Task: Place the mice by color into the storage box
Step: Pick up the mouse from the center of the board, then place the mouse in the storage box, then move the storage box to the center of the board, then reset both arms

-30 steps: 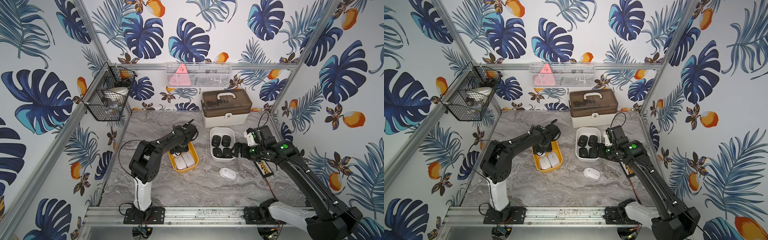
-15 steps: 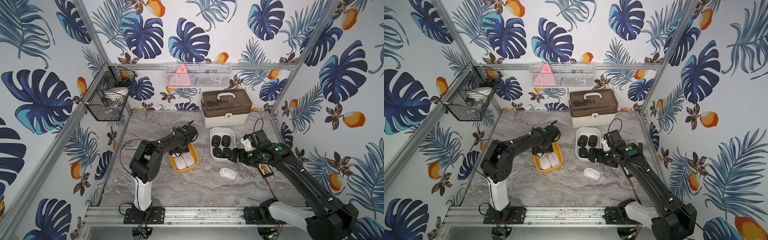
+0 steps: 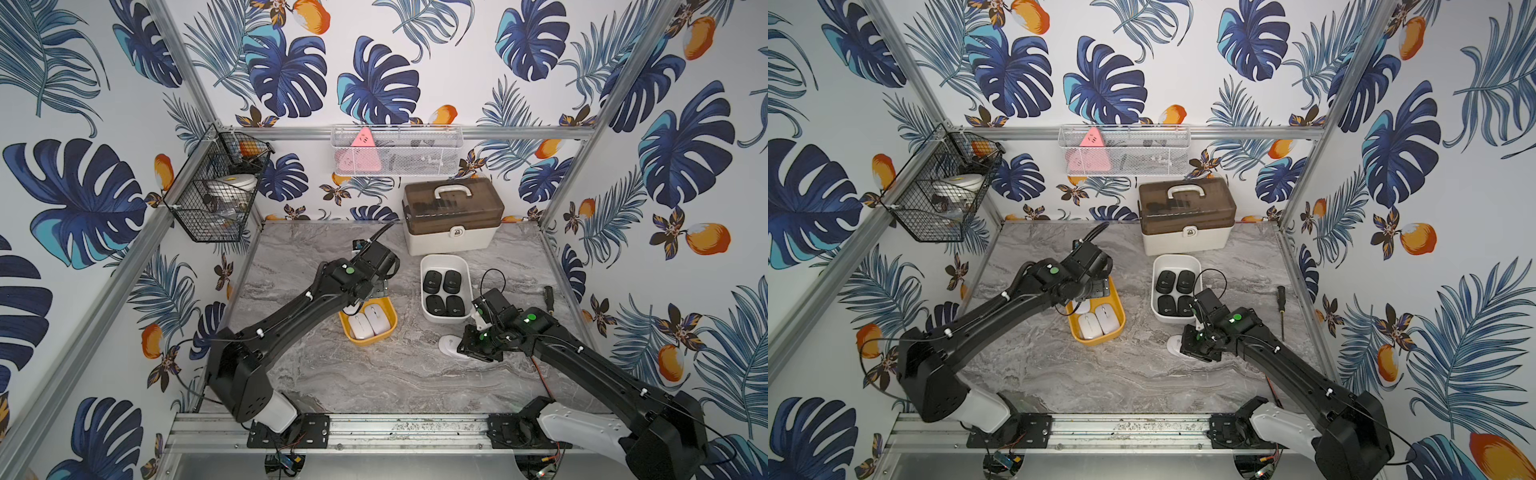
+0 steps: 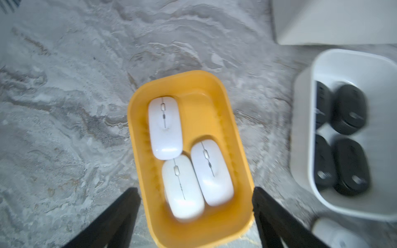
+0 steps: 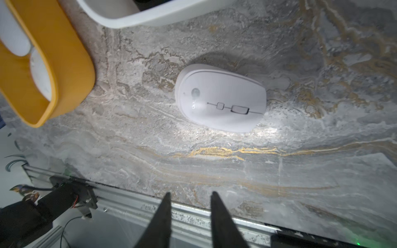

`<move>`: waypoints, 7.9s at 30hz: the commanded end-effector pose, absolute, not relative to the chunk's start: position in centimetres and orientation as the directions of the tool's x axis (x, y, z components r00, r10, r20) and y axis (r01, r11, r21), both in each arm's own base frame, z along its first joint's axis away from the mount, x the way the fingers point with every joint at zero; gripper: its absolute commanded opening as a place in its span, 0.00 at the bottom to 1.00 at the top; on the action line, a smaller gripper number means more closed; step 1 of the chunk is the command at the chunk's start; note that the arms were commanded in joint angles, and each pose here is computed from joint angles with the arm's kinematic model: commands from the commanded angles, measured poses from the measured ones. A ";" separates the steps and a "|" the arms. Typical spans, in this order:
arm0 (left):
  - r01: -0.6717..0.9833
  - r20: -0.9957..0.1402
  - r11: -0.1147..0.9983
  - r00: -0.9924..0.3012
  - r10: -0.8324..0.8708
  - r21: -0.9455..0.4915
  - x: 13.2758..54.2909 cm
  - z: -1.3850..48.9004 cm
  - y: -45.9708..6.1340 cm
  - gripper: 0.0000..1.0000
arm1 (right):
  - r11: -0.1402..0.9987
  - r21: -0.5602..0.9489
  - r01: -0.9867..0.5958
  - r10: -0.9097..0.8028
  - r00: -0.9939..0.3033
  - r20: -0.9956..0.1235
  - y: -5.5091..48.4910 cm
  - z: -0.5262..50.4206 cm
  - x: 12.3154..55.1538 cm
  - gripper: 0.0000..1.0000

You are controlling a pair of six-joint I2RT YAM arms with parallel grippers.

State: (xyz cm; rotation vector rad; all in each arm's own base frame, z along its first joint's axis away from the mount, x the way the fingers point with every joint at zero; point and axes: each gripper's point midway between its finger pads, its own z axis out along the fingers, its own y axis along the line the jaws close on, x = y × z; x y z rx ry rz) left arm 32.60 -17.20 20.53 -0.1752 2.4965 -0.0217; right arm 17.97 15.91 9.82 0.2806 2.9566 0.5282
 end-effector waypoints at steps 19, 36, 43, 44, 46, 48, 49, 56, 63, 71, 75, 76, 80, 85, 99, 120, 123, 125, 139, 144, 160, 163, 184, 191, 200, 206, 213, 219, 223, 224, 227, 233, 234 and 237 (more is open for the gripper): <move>0.280 -0.664 0.949 -0.739 0.116 -0.146 20.5 24.2 -20.8 0.88 | 0.921 0.244 0.302 0.349 -0.920 -0.180 15.1 5.2 26.1 0.00; 0.321 -0.668 0.930 -0.734 0.124 -0.179 19.7 24.3 -21.3 0.88 | 0.924 0.297 0.239 0.289 -0.948 -0.135 17.0 2.9 24.1 0.00; 0.376 -0.651 0.903 -0.742 0.158 -0.209 19.1 23.2 -23.6 0.89 | 0.935 0.248 0.252 0.284 -0.953 -0.106 15.0 3.9 20.7 0.00; 0.391 -0.649 0.896 -0.741 0.171 -0.210 18.9 22.9 -24.2 0.89 | 0.932 0.259 0.253 0.290 -0.951 -0.112 14.8 4.3 20.4 0.00; 0.439 -0.644 0.876 -0.733 0.221 -0.199 18.1 22.2 -25.9 0.91 | 0.919 0.303 0.251 0.306 -0.941 -0.147 14.7 6.2 20.2 0.00; 0.494 -0.631 0.851 -0.721 0.286 -0.179 17.3 21.2 -27.8 0.93 | 0.912 0.328 0.246 0.323 -0.924 -0.204 14.1 8.4 20.3 0.08; 0.523 -0.620 0.835 -0.716 0.321 -0.173 17.0 20.6 -28.9 0.94 | 0.914 0.325 0.242 0.326 -0.916 -0.233 13.6 9.5 20.2 0.21; 0.665 -0.508 0.729 -0.689 0.516 -0.161 15.5 14.6 -35.9 0.99 | 0.901 0.288 0.325 0.408 -0.859 -0.309 6.7 14.5 19.9 0.94; 0.697 -0.392 0.707 -0.688 0.611 -0.122 16.3 8.8 -40.7 0.99 | 0.855 0.396 0.334 0.492 -0.763 -0.419 5.1 21.4 21.5 1.00; 0.723 -0.329 0.691 -0.660 0.676 -0.030 18.0 4.6 -43.4 0.99 | 0.854 0.429 0.293 0.491 -0.727 -0.480 4.9 26.2 21.4 1.00; 0.715 -0.298 0.699 -0.661 0.689 0.027 18.9 3.1 -43.8 0.99 | 0.865 0.421 0.275 0.475 -0.721 -0.505 4.7 27.9 21.2 1.00; 0.710 -0.293 0.703 -0.663 0.689 0.045 19.2 2.8 -43.9 0.99 | 0.867 0.418 0.272 0.472 -0.719 -0.511 4.6 28.2 21.1 1.00; 0.700 -0.291 0.707 -0.658 0.694 0.103 20.5 2.1 -43.9 0.98 | 0.870 0.418 0.259 0.465 -0.710 -0.528 4.5 28.8 20.8 1.00; 0.695 -0.288 0.709 -0.659 0.694 0.118 21.9 1.5 -44.1 0.97 | 0.869 0.421 0.260 0.465 -0.717 -0.518 4.6 28.2 20.3 1.00; 0.706 -0.273 0.705 -0.666 0.694 0.070 22.0 0.6 -44.6 0.65 | 0.876 0.405 0.262 0.453 -0.737 -0.502 4.7 27.1 20.5 1.00; 0.278 -0.294 0.915 -0.937 0.190 -0.293 20.6 16.2 -34.7 0.56 | 0.756 0.637 -0.147 0.371 -0.707 -0.603 11.2 34.3 22.2 1.00; 0.093 -0.282 0.938 -0.959 -0.005 -0.335 23.4 17.5 -29.6 0.54 | 0.726 0.662 -0.185 0.367 -0.711 -0.600 11.9 34.7 22.1 1.00; 0.006 -0.290 0.951 -0.953 -0.088 -0.310 25.5 18.0 -26.3 0.54 | 0.715 0.672 -0.193 0.364 -0.718 -0.594 12.3 34.5 22.2 1.00; -0.303 -0.254 0.948 -0.914 -0.318 -0.097 37.9 10.6 -15.2 0.54 | 0.656 0.749 -0.095 0.324 -0.861 -0.393 14.7 28.4 22.8 1.00; -0.318 -0.230 0.945 -0.917 -0.326 -0.073 40.1 7.8 -15.6 0.56 | 0.660 0.745 -0.091 0.307 -0.873 -0.379 15.1 27.5 22.9 1.00; -0.322 -0.227 0.944 -0.917 -0.329 -0.066 40.8 5.6 -15.8 0.88 | 0.782 0.624 -0.011 0.227 -0.926 -0.301 16.1 21.7 25.5 1.00; -0.320 -0.246 0.941 -0.909 -0.338 -0.111 40.4 8.0 -16.0 0.90 | 0.792 0.610 -0.017 0.214 -0.928 -0.304 16.7 21.2 26.3 1.00; -0.572 -0.213 0.820 -0.801 -0.559 -0.001 34.4 6.5 -0.1 0.24 | 0.855 0.517 0.025 0.230 -0.914 -0.335 15.7 19.7 29.5 1.00; -0.522 -0.201 0.851 -0.830 -0.521 -0.053 37.7 4.5 -2.7 0.27 | 0.868 0.495 0.026 0.219 -0.916 -0.337 14.9 19.6 28.8 1.00; -0.463 -0.198 0.884 -0.862 -0.467 -0.065 39.7 3.5 -6.8 0.29 | 0.874 0.484 0.049 0.226 -0.922 -0.315 14.2 18.5 27.7 1.00; -0.424 -0.205 0.899 -0.875 -0.438 -0.112 41.1 4.1 -8.9 0.30 | 0.878 0.474 0.061 0.230 -0.924 -0.307 13.9 17.8 27.3 1.00; -0.431 -0.253 0.885 -0.849 -0.464 -0.176 39.8 7.1 -6.6 0.37 | 0.898 0.436 0.061 0.232 -0.908 -0.349 13.2 17.5 28.2 1.00; -0.321 -0.493 0.907 -0.763 -0.418 -0.272 40.1 15.6 -2.5 0.82 | 0.954 0.298 0.020 0.176 -0.845 -0.504 11.2 18.8 31.8 1.00; -0.307 -0.682 0.932 -0.641 -0.352 -0.192 40.2 20.8 0.3 0.99 | 0.984 0.179 0.009 0.122 -0.762 -0.635 9.6 19.9 35.0 1.00; -0.310 -0.714 0.935 -0.615 -0.336 -0.173 40.3 21.5 1.0 0.99 | 0.989 0.145 0.024 0.116 -0.734 -0.670 8.9 20.2 35.7 1.00; -0.333 -0.771 0.938 -0.570 -0.284 -0.100 40.4 22.0 3.1 0.99 | 0.992 0.086 0.095 0.127 -0.650 -0.749 6.6 20.6 37.4 1.00; -0.411 -0.819 0.906 -0.484 -0.307 -0.097 39.3 17.9 7.5 0.99 | 0.982 -0.004 0.190 0.089 -0.479 -0.873 3.3 17.4 37.7 1.00; -0.405 -0.827 0.909 -0.476 -0.299 -0.096 38.9 16.9 7.5 0.99 | 0.981 -0.013 0.195 0.082 -0.468 -0.880 3.1 16.7 37.5 1.00; -0.372 -0.869 0.921 -0.411 -0.274 -0.115 38.3 14.4 7.1 0.99 | 0.979 -0.033 0.199 0.063 -0.457 -0.887 2.8 14.1 37.3 1.00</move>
